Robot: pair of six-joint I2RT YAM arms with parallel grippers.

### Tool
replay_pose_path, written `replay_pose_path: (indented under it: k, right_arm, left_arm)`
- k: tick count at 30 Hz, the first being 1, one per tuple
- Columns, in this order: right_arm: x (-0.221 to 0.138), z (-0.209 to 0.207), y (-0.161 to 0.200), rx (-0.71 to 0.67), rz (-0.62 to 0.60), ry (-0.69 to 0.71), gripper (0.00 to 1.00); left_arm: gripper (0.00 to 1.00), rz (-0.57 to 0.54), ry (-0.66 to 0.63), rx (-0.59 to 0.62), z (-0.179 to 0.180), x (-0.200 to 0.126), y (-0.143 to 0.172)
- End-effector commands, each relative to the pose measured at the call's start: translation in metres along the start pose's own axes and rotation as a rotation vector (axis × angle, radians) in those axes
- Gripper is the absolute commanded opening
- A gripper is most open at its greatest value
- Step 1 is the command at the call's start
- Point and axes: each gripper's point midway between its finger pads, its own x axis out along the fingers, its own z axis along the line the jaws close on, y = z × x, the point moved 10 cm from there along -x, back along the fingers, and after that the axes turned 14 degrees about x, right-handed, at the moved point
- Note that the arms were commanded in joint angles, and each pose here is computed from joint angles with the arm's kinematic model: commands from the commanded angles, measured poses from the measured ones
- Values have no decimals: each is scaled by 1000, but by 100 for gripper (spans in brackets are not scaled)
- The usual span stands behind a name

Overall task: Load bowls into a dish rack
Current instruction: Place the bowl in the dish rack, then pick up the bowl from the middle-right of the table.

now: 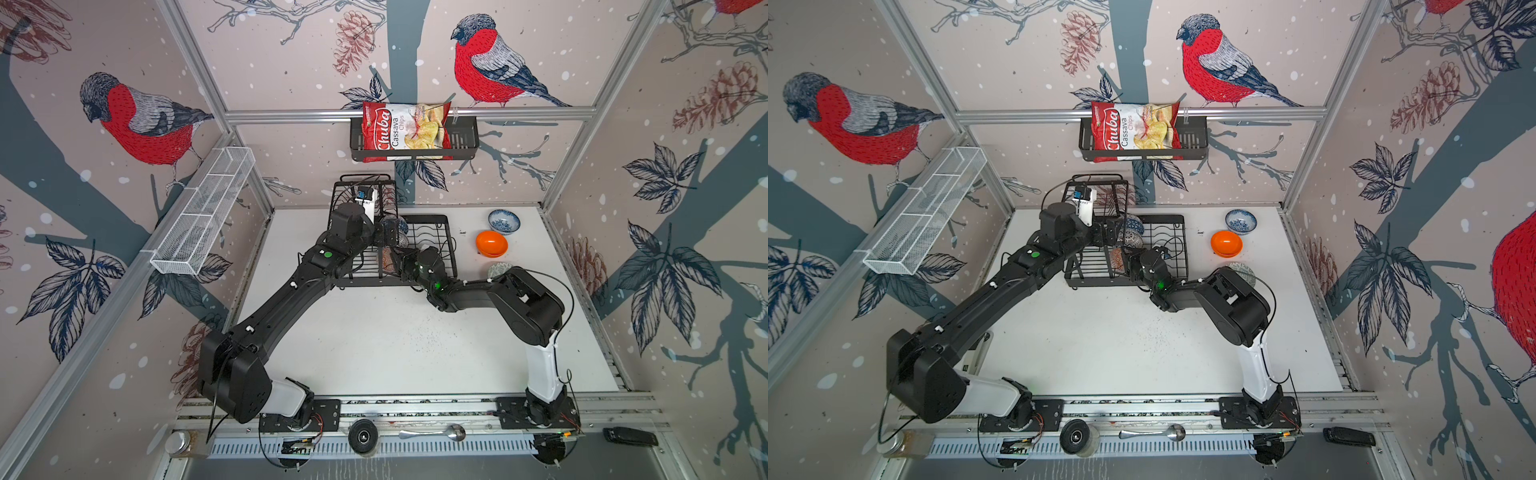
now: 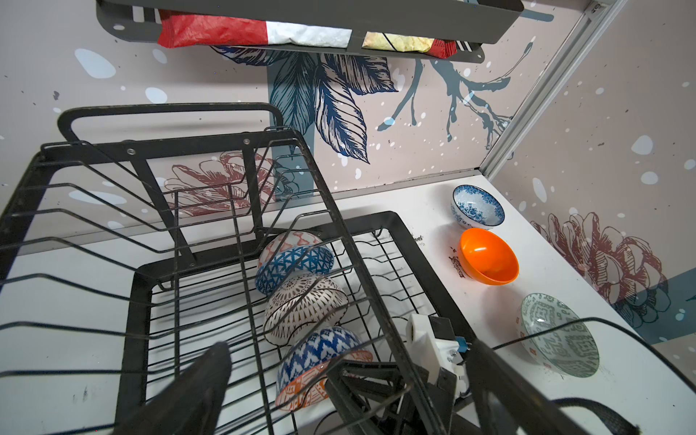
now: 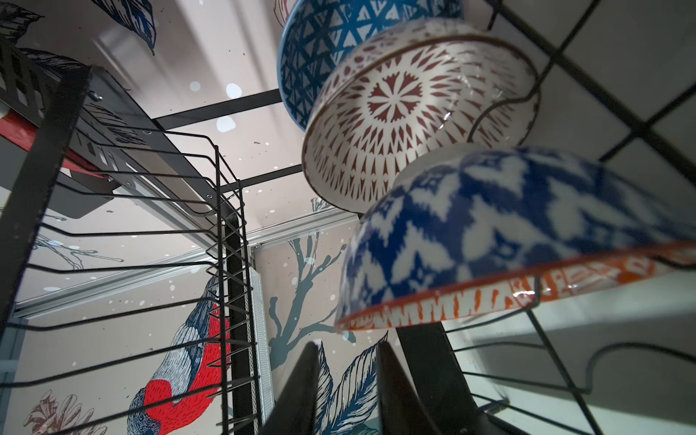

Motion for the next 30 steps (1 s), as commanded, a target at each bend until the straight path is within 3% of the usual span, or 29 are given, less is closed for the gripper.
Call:
replay_pose_path:
  k: [1, 17, 30]
  right_arm:
    - [-4, 5, 0, -26, -13, -12, 29]
    - [-36, 28, -2, -111, -85, -5, 34]
    - [-102, 81, -10, -437, -297, 89, 43]
  left_arm:
    - [97, -10, 2, -5, 0, -2, -3]
    - [97, -30, 12, -21, 0, -5, -5]
    - [97, -161, 86, -4, -8, -25, -11]
